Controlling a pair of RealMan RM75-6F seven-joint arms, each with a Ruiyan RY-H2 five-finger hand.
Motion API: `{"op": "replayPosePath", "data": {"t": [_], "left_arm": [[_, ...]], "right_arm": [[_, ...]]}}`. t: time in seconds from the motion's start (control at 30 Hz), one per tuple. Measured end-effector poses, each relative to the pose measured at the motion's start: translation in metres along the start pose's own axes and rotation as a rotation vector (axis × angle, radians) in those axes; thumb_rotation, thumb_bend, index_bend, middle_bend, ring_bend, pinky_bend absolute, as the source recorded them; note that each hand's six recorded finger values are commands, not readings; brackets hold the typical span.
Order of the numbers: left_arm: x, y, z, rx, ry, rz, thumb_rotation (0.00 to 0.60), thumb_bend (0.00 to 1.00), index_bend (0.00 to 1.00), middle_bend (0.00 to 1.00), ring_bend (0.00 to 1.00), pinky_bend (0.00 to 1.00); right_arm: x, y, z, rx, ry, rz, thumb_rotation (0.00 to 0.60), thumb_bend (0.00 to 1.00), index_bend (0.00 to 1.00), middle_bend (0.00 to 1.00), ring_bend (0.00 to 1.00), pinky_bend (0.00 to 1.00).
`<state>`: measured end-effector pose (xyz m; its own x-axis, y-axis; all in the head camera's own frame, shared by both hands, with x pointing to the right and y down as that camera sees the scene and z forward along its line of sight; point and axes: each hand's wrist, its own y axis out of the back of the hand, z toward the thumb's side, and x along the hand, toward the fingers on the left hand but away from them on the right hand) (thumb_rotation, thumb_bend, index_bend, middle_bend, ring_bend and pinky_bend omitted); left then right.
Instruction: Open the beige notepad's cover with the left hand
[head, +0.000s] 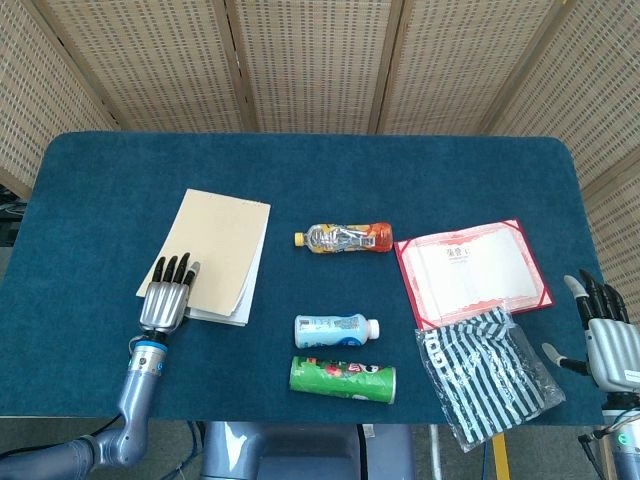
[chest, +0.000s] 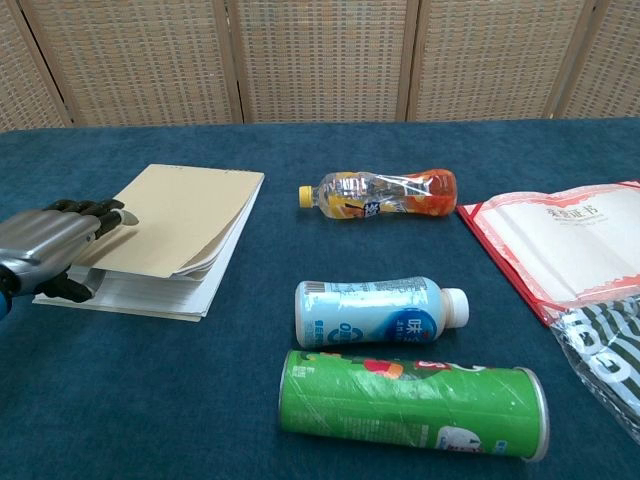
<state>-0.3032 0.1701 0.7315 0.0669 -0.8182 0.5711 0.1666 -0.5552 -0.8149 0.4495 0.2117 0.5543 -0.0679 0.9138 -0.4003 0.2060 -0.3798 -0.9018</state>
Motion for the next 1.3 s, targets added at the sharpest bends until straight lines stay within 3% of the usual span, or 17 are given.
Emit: {"op": "replayPosePath", "data": {"t": [0.4, 0.5, 0.67, 0.77, 1.3], "left_arm": [[0.017, 0.017, -0.011, 0.042, 0.055, 0.079, 0.600, 0.65, 0.26, 0.00, 0.00, 0.00], [0.020, 0.021, -0.012, 0.041, 0.062, 0.093, 0.600, 0.66, 0.35, 0.00, 0.00, 0.00], [0.023, 0.029, -0.015, 0.028, 0.073, 0.128, 0.600, 0.71, 0.66, 0.00, 0.00, 0.00], [0.023, 0.034, -0.017, 0.011, 0.076, 0.159, 0.600, 0.72, 0.75, 0.00, 0.00, 0.00], [0.006, 0.033, -0.022, 0.013, 0.050, 0.184, 0.600, 0.72, 0.77, 0.00, 0.00, 0.00]], "right_arm": [[0.000, 0.000, 0.001, -0.002, 0.003, -0.002, 0.600, 0.21, 0.03, 0.00, 0.00, 0.00], [-0.001, 0.000, 0.000, -0.004, 0.000, -0.004, 0.600, 0.21, 0.03, 0.00, 0.00, 0.00], [-0.001, 0.002, 0.000, -0.008, -0.001, -0.007, 0.600, 0.21, 0.03, 0.00, 0.00, 0.00], [-0.001, 0.003, 0.000, -0.013, 0.002, -0.014, 0.600, 0.21, 0.03, 0.00, 0.00, 0.00], [0.000, 0.003, 0.000, -0.014, 0.003, -0.020, 0.600, 0.21, 0.03, 0.00, 0.00, 0.00]]}}
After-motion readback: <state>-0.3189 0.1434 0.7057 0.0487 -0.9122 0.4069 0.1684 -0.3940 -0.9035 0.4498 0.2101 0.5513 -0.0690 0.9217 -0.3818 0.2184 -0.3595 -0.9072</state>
